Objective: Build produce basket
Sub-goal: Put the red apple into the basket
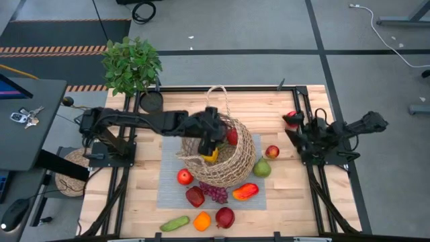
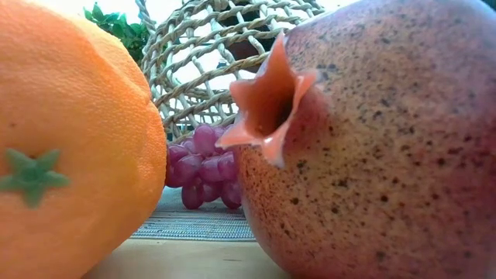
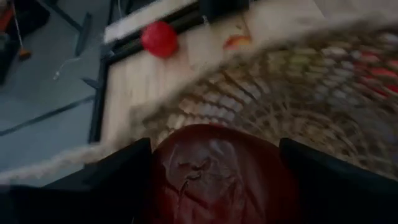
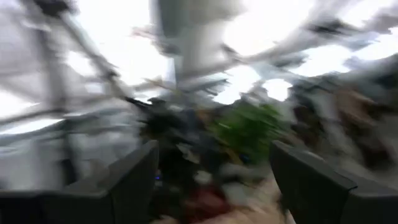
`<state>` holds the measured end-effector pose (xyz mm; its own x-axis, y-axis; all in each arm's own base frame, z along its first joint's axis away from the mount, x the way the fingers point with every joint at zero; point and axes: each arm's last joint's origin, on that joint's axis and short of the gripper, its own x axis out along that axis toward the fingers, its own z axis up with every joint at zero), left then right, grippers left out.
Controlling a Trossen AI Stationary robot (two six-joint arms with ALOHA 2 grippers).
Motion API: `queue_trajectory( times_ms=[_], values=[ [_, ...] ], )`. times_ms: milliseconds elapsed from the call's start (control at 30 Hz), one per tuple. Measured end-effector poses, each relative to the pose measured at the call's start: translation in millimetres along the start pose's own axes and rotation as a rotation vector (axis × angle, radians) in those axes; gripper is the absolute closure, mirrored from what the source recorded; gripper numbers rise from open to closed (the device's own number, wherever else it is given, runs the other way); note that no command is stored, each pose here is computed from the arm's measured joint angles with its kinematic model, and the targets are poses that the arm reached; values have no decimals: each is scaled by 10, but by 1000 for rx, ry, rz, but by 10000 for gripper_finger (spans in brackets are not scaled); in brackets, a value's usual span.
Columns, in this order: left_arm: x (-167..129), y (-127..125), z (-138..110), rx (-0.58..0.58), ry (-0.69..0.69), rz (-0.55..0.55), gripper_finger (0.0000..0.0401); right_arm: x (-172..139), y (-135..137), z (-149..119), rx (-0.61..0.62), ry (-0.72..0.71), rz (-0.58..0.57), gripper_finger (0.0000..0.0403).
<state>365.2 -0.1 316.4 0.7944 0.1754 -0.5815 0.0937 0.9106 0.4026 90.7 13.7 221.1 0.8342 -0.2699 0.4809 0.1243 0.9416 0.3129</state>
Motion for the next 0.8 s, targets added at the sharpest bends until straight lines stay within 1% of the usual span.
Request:
queue_trajectory(
  times_ms=[67,133,233,300,367,467,633,800],
  values=[
    [-20,37,7,16,-34,-39,48,43,-30,-41,0,27,-95,93],
    [-51,61,37,37,-93,-91,48,96,-45,-69,12,48,-131,93],
    [-80,98,38,75,-138,-158,48,218,-42,-71,13,73,-132,93],
    [-87,125,5,80,-127,-182,48,326,-36,-57,25,85,-131,93],
    [-87,162,-12,83,-124,-178,48,462,-26,-50,38,109,-131,93],
    [-113,178,-50,117,-96,-186,48,717,12,-34,41,146,-116,93],
    [-235,192,-1,187,-156,-197,48,1124,62,-110,-28,216,-139,93],
    [-315,211,-1,193,-157,-193,48,1483,98,-274,-95,343,-155,93]
  ],
)
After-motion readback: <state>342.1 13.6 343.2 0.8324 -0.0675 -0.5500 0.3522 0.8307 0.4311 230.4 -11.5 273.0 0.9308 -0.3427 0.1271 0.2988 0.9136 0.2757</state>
